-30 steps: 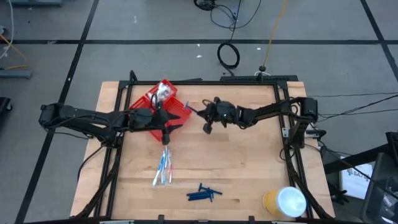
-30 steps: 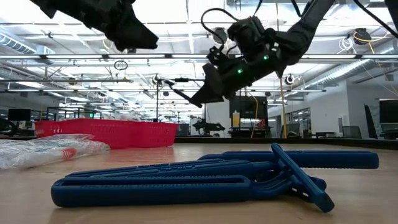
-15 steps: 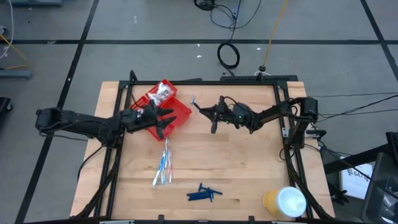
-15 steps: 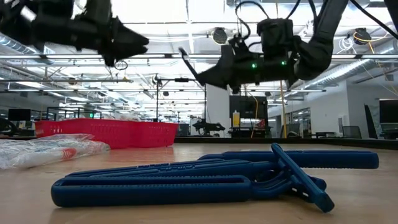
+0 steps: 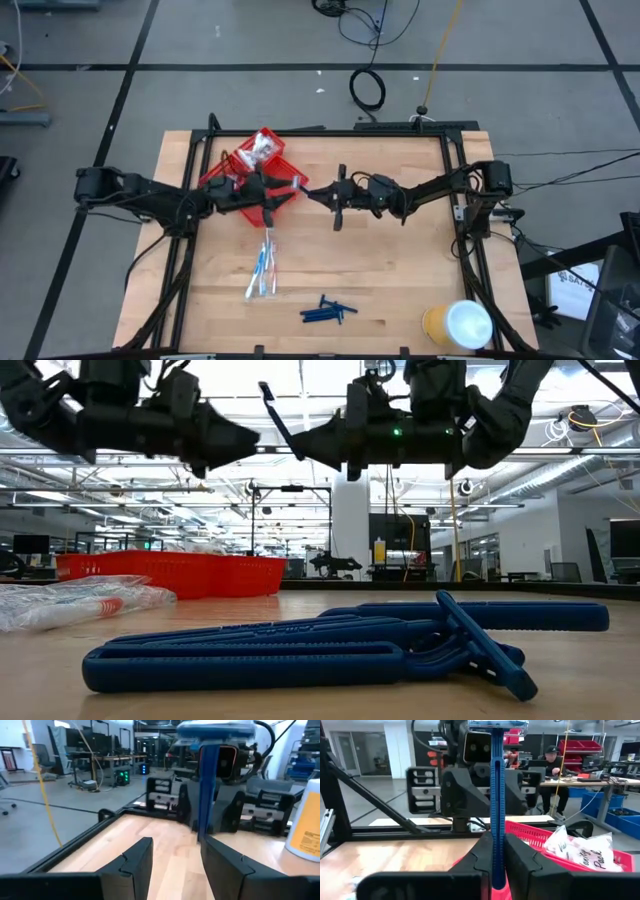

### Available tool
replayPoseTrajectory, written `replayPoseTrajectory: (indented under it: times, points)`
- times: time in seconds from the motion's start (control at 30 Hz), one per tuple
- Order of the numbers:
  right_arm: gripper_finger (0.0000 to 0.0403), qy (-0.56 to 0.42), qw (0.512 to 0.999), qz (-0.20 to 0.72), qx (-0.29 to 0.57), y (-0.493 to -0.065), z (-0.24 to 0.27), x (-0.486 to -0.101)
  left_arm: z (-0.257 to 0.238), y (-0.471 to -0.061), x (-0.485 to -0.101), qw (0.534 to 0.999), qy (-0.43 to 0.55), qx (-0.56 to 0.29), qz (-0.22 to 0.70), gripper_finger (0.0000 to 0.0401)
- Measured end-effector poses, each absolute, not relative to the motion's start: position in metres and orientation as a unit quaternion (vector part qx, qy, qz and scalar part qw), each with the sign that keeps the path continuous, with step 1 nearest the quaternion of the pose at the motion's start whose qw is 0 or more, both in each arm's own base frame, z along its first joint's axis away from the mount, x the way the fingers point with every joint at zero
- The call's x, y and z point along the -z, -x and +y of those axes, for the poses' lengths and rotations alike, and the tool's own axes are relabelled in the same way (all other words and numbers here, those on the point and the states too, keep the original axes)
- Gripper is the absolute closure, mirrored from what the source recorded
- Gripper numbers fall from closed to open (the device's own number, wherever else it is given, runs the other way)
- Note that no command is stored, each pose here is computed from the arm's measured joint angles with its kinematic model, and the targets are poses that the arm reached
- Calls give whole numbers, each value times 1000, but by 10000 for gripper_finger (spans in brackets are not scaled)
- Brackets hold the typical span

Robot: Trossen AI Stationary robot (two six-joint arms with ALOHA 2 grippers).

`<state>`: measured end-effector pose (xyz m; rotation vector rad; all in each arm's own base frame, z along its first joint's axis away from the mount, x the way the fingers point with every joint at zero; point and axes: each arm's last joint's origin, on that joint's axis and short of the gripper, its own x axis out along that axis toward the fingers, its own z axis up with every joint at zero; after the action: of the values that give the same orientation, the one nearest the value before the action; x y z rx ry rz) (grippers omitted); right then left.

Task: Pick & Place Travel size toiletries
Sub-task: Put the blue razor into the vertical right red bin

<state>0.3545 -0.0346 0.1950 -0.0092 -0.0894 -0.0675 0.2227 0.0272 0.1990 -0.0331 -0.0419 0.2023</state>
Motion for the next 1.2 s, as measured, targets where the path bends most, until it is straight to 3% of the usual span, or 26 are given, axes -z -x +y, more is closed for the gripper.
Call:
replayPoseTrajectory:
  times: [0.27, 0.67, 0.77, 0.97, 1.1, 1.2]
  points:
    - [385, 14, 999, -44, 26, -357, -29, -197, 18, -254, -210, 997, -10, -78, -21, 240]
    - [385, 16, 999, -36, 14, -357, -28, -195, 14, -260, -220, 996, -37, -73, -34, 243]
    - [385, 17, 999, -34, 14, -357, -28, -195, 14, -260, -219, 996, -45, -75, -33, 270]
    - [377, 22, 999, -25, 15, -357, -28, -193, 15, -260, -219, 996, -43, -71, -29, 383]
    - [353, 18, 1000, -1, 25, -357, -30, -189, 19, -260, -215, 992, -23, -123, -12, 379]
    - [327, 1, 999, 25, 31, -356, -33, -183, 27, -251, -218, 974, -27, -226, 15, 389]
